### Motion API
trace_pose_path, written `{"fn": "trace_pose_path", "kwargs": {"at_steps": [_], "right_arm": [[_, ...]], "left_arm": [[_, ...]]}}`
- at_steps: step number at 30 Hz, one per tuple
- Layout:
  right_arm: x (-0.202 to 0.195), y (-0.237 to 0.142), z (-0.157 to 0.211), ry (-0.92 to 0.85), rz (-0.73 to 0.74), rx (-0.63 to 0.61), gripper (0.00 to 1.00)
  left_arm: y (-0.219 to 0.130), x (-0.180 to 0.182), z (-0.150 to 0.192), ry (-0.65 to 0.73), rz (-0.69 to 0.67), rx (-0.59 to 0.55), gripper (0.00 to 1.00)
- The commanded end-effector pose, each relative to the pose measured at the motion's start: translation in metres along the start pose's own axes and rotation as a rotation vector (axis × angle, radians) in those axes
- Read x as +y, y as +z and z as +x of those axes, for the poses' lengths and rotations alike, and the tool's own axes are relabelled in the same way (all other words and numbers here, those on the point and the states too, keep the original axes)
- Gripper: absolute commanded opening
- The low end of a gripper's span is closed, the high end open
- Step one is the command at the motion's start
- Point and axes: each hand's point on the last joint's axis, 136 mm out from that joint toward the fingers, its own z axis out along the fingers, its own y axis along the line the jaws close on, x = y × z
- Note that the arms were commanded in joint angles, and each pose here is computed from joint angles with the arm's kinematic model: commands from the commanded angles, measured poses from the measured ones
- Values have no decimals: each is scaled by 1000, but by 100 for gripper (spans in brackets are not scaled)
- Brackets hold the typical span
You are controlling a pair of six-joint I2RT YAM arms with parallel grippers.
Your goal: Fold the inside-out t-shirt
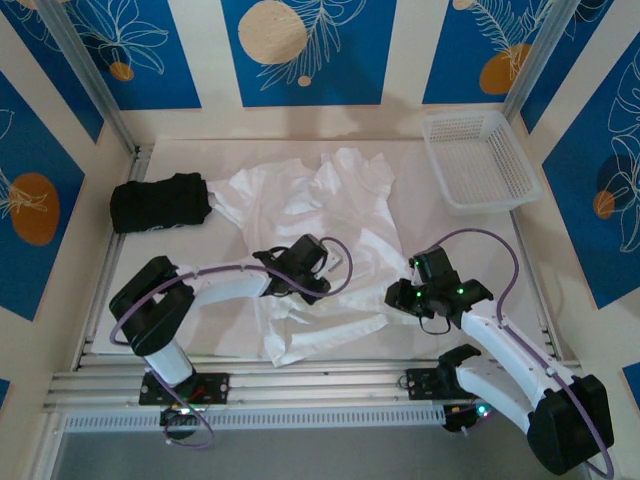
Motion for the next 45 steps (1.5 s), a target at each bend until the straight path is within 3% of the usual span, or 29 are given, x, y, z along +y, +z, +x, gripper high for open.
{"fn": "trace_pose_path", "kwargs": {"at_steps": [1, 8, 18, 23, 26, 31, 33, 38, 41, 45], "right_arm": [[2, 0, 3, -10, -19, 12, 33], [1, 1, 4, -5, -21, 16, 33], [0, 3, 5, -9, -18, 20, 33], [-1, 3, 5, -7, -18, 23, 33], [0, 2, 5, -10, -21, 22, 33], [11, -5, 5, -76, -71, 12, 35], [25, -9, 6, -152, -131, -8, 38], [83, -24, 17, -472, -363, -128, 45], [109, -21, 21, -701, -420, -293, 50], [146, -4, 27, -1034, -461, -551, 51]], "left_arm": [[3, -14, 3, -6, 71, 44, 33], [6, -34, 0, 8, 143, 37, 53], [8, -54, -10, 11, 185, -1, 58], [22, -44, -2, 49, 89, 59, 58], [25, -38, -2, 58, 53, 74, 51], [9, -39, -18, 52, 57, 3, 13], [-4, -39, -31, 33, 76, -57, 3], [-32, -26, -52, -68, 146, -125, 0], [-52, -11, -70, -174, 215, -153, 0], [-80, -1, -95, -273, 306, -152, 0]]}}
